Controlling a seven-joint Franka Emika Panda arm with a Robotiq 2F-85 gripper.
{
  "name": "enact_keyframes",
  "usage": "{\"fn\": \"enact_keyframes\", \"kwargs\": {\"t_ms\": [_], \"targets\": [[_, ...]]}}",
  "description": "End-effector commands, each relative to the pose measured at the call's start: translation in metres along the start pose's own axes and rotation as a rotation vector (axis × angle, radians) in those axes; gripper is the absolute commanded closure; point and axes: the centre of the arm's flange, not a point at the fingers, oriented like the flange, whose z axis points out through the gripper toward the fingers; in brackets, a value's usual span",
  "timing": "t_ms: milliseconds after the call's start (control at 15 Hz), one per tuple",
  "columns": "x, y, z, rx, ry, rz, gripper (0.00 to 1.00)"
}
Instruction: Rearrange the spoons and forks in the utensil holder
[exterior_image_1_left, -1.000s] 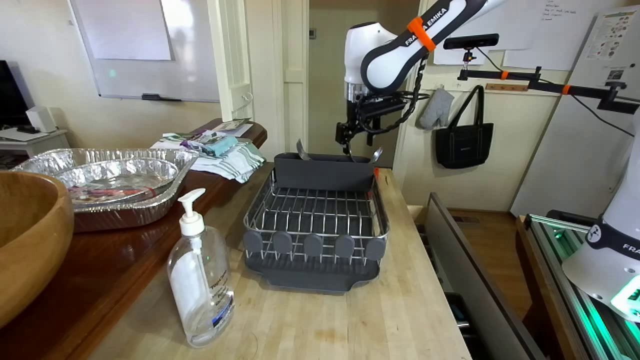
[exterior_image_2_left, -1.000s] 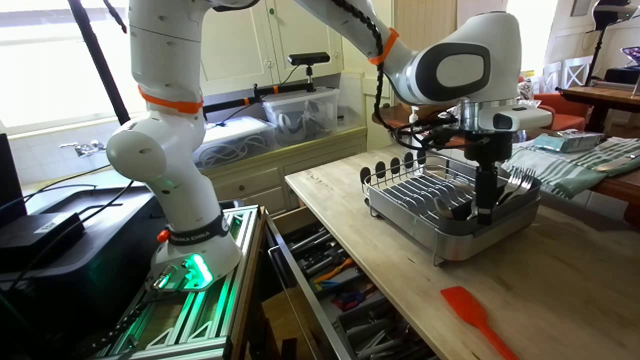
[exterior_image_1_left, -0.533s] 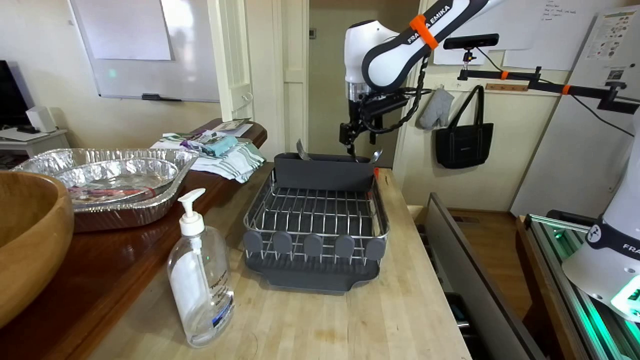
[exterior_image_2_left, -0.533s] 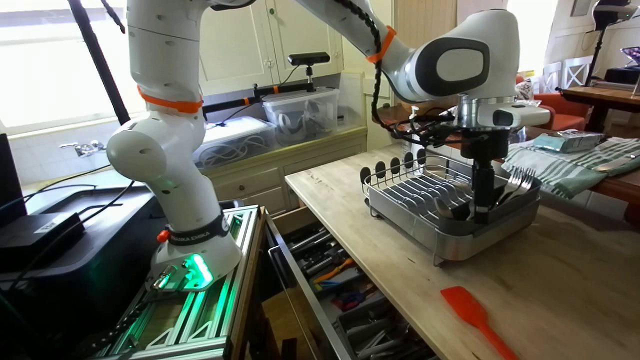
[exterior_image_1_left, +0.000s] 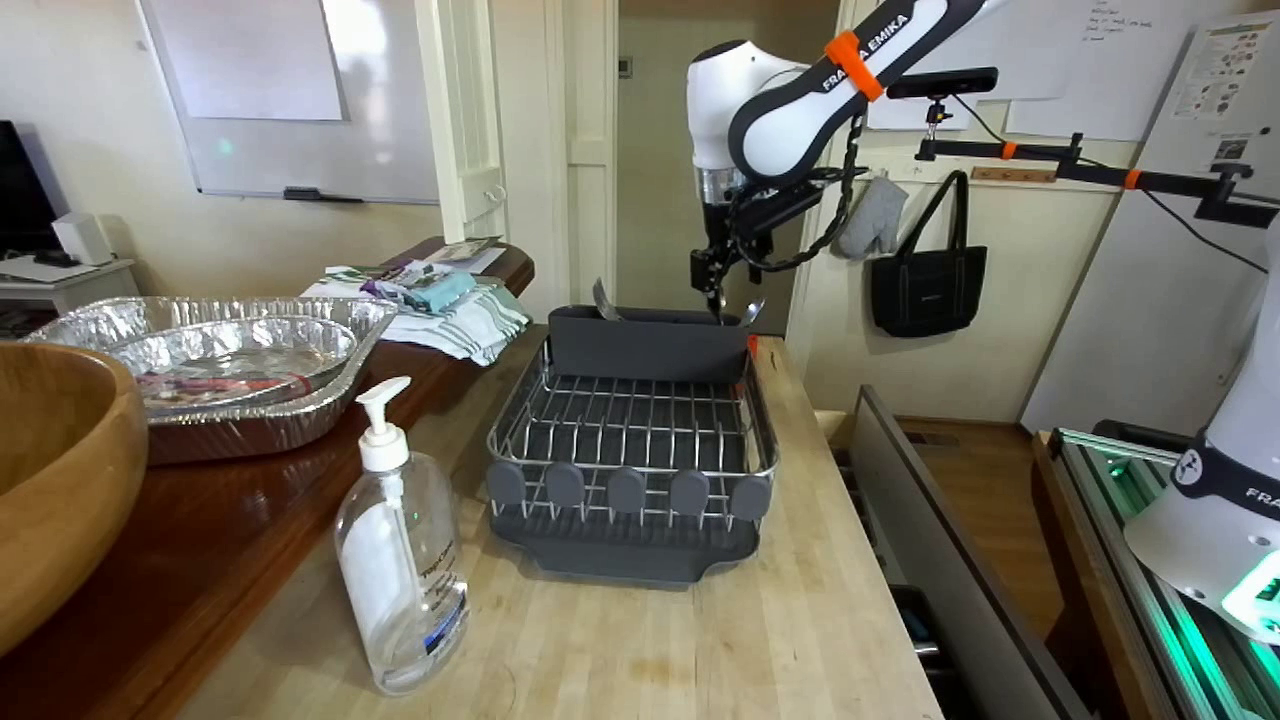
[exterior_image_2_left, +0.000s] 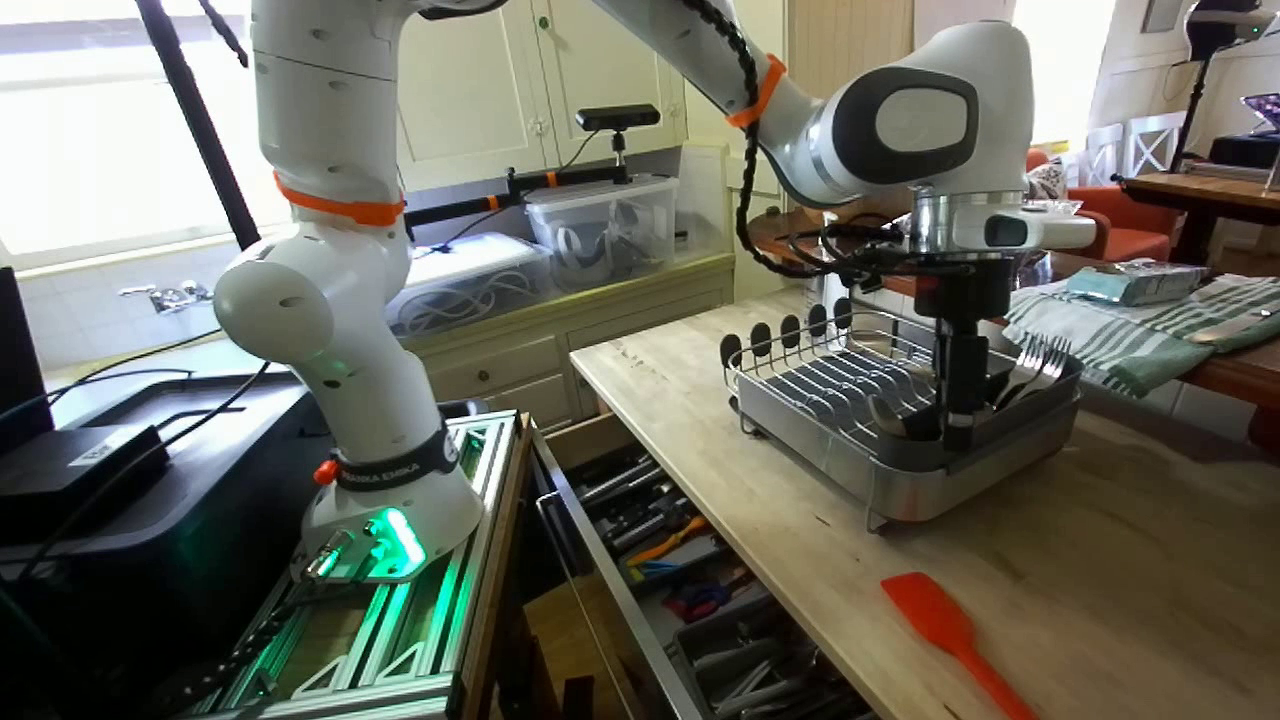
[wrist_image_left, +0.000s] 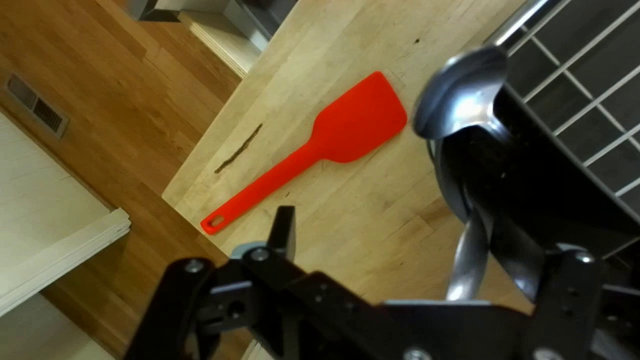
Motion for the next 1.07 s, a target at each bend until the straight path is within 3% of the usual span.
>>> {"fn": "enact_keyframes", "kwargs": {"t_ms": [0, 1000], "targets": [[-0.009, 0.005, -0.001, -0.050, -0.005, -0.022, 0.00], [-0.019, 0.011, -0.006, -0.112, -0.065, -0.063, 0.00]]}}
